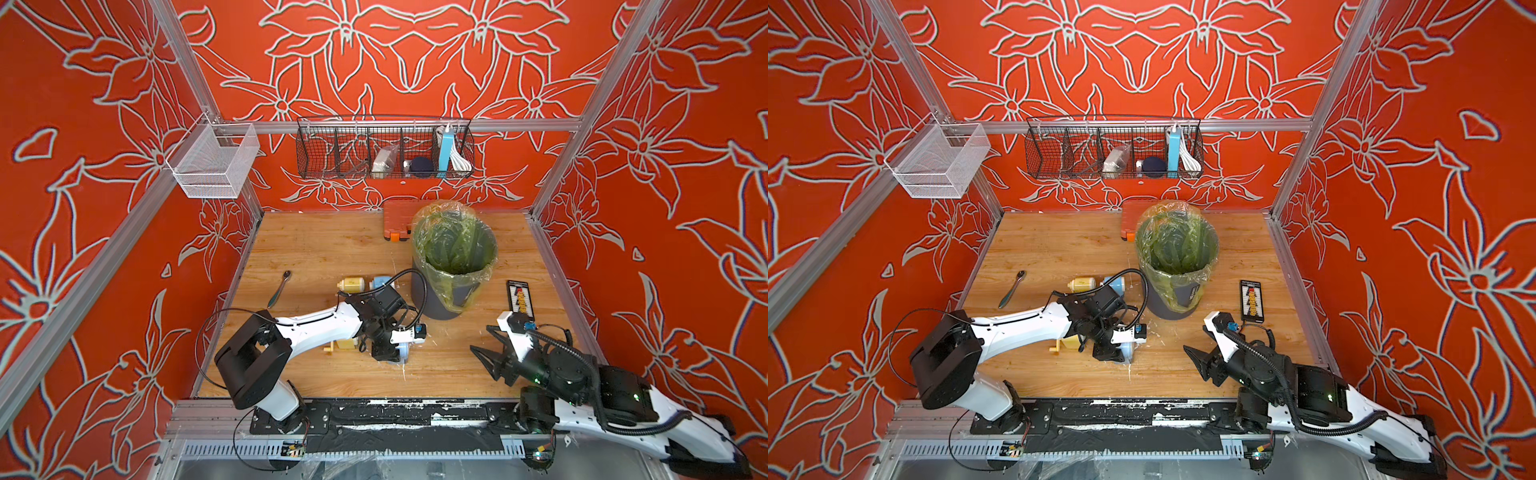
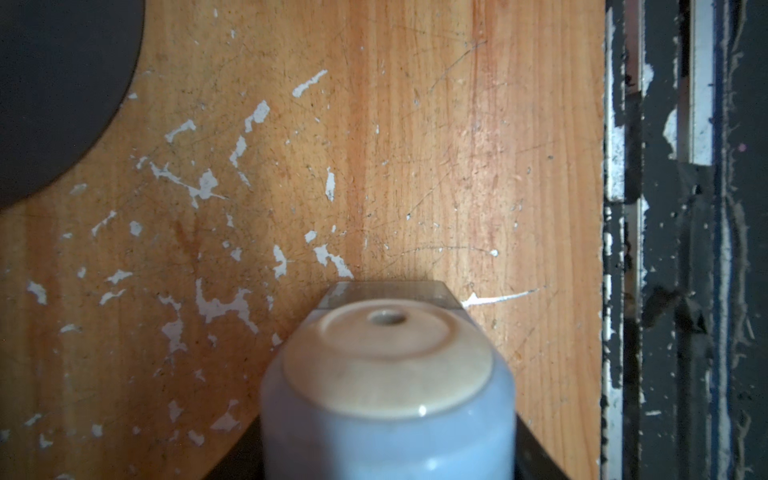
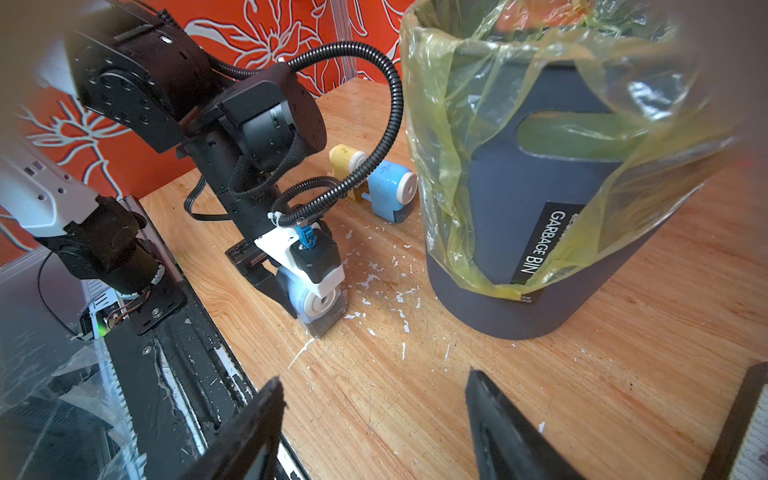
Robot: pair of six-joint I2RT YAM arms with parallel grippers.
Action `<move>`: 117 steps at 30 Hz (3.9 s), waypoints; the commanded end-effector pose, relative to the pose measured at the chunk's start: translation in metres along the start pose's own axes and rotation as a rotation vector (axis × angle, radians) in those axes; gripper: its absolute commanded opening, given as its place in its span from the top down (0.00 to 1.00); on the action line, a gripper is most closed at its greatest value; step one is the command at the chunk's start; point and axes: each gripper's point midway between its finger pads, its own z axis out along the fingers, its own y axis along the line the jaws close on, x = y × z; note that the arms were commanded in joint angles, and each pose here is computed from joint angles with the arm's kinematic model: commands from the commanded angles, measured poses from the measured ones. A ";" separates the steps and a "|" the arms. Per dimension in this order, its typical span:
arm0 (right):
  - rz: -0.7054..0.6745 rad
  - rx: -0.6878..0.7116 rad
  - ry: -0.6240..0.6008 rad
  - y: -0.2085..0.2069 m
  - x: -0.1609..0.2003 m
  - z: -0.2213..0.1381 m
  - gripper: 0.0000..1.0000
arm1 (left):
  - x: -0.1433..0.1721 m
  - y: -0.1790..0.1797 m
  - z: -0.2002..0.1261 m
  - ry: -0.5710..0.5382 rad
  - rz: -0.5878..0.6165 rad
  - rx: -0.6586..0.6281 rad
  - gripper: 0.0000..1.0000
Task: Take out the pencil sharpener tray and clean the shavings
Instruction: Place the pencil sharpener at the center of the board, then pick up the pencil sharpener from the center of the board.
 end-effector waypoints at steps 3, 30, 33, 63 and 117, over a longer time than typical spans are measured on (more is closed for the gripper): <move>0.029 0.035 -0.002 -0.008 -0.002 -0.005 0.29 | 0.009 -0.004 0.007 0.066 0.022 0.013 0.57; 0.037 0.043 0.000 -0.012 0.001 -0.010 0.30 | -0.013 -0.005 -0.065 -0.063 0.033 -0.170 0.01; 0.034 0.032 -0.005 -0.011 0.001 -0.010 0.31 | -0.018 0.013 -0.099 -0.145 -0.049 -0.274 0.01; 0.020 0.042 -0.052 -0.019 -0.012 -0.027 0.32 | 0.000 0.185 -0.086 -0.070 -0.068 -0.182 0.36; -0.285 -0.074 -0.076 0.030 -0.072 -0.010 0.14 | -0.027 0.090 -0.176 -0.279 -0.053 -0.212 1.00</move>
